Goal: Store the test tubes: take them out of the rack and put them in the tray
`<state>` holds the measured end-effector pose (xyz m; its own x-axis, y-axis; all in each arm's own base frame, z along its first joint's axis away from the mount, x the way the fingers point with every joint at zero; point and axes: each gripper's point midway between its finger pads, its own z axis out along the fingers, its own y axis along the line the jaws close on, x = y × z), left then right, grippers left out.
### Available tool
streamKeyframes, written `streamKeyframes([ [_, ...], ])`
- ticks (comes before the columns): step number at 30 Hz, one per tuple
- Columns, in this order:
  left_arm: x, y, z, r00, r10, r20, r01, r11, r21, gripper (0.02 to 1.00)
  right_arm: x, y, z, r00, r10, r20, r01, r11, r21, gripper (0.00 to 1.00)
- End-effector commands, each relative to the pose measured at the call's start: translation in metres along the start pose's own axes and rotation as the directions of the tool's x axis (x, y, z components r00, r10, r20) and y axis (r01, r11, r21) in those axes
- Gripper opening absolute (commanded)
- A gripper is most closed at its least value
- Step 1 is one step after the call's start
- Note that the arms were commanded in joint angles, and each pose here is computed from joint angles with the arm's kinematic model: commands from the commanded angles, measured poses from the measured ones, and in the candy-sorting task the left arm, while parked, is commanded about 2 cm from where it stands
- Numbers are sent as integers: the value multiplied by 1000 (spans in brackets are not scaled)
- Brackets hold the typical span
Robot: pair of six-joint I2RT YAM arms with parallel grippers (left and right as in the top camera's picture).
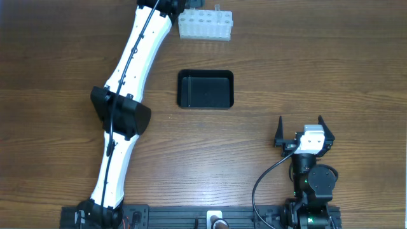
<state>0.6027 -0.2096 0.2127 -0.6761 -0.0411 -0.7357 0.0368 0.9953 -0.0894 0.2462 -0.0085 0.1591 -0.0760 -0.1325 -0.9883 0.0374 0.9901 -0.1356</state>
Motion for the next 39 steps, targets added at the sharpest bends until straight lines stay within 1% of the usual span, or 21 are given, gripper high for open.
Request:
streamKeyframes([
  [1, 19, -1, 31, 997, 67, -39, -66, 998, 18, 680, 1, 3, 0, 1000, 5, 1, -5, 1000, -15, 993],
  [7, 30, -1, 47, 996, 69, -55, -68, 998, 16, 678, 1, 3, 0, 1000, 5, 1, -5, 1000, -15, 991],
  [12, 36, -7, 59, 996, 69, -61, -66, 997, 48, 676, 1, 3, 0, 1000, 5, 1, -5, 1000, -15, 993],
  [28, 47, -6, 81, 996, 67, -65, -64, 997, 48, 673, 1, 3, 0, 1000, 5, 1, -5, 1000, -15, 991],
  [33, 52, -11, 88, 996, 66, -67, -62, 995, 72, 671, 1, 3, 0, 1000, 5, 1, -5, 1000, -15, 993],
  [39, 56, -11, 93, 995, 67, -73, -62, 995, 73, 671, 1, 3, 0, 1000, 5, 1, -4, 1000, -15, 991],
])
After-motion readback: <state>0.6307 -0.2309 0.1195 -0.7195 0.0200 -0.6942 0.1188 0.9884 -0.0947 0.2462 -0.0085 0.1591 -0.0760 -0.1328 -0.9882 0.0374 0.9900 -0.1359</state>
